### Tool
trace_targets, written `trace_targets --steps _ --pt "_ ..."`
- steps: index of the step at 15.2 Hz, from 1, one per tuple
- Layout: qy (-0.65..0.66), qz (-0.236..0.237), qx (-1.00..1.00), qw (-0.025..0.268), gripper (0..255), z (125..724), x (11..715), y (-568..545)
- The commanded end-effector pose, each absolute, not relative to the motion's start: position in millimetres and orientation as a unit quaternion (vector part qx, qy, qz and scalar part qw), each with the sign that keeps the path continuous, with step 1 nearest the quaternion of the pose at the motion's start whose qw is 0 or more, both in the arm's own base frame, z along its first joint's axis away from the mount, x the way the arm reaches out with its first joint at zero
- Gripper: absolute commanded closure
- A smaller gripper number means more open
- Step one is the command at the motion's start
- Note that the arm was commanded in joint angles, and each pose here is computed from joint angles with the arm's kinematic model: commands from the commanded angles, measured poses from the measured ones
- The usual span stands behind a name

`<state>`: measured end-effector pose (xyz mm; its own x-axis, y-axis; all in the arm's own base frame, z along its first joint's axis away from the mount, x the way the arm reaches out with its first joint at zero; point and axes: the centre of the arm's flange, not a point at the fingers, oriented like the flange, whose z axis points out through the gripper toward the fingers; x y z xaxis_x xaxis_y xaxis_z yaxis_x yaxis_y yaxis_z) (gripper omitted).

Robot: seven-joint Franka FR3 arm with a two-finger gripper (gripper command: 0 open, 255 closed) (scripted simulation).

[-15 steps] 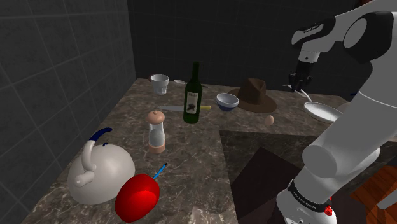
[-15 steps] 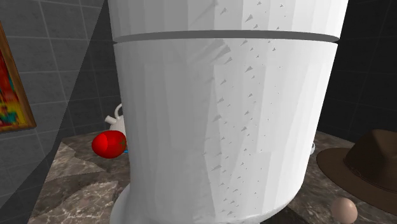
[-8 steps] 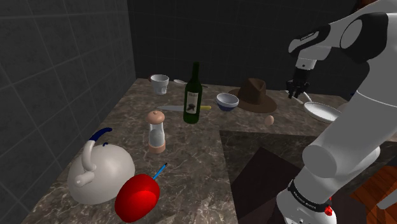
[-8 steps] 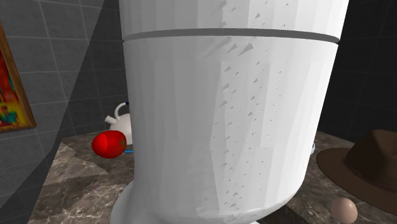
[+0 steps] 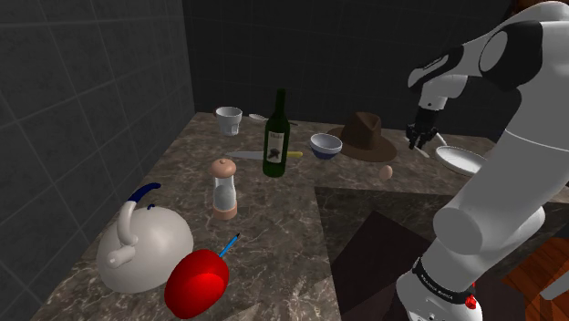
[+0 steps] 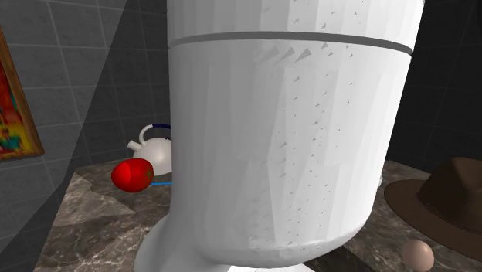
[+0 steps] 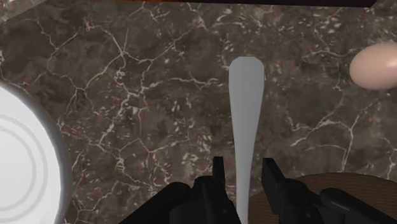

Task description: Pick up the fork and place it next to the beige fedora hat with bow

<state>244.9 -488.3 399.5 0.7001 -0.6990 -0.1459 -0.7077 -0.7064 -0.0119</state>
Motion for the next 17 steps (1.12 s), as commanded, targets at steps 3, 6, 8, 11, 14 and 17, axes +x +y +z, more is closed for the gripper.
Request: trace_targets --steps 3,6,8,11,14,17 --pt "0.382 0.065 -0.921 0.033 255 378.8 244.5 -488.2" --pt "0.382 0.065 -0.921 0.033 255 362.9 244.5 -488.2" --pt "0.382 0.065 -0.921 0.033 255 352.4 244.5 -488.2" --pt "0.382 0.065 -0.921 0.033 255 336.5 244.5 -488.2" --pt "0.382 0.065 -0.921 0.033 255 322.5 244.5 -488.2" --pt "0.382 0.065 -0.921 0.033 255 322.5 244.5 -488.2"
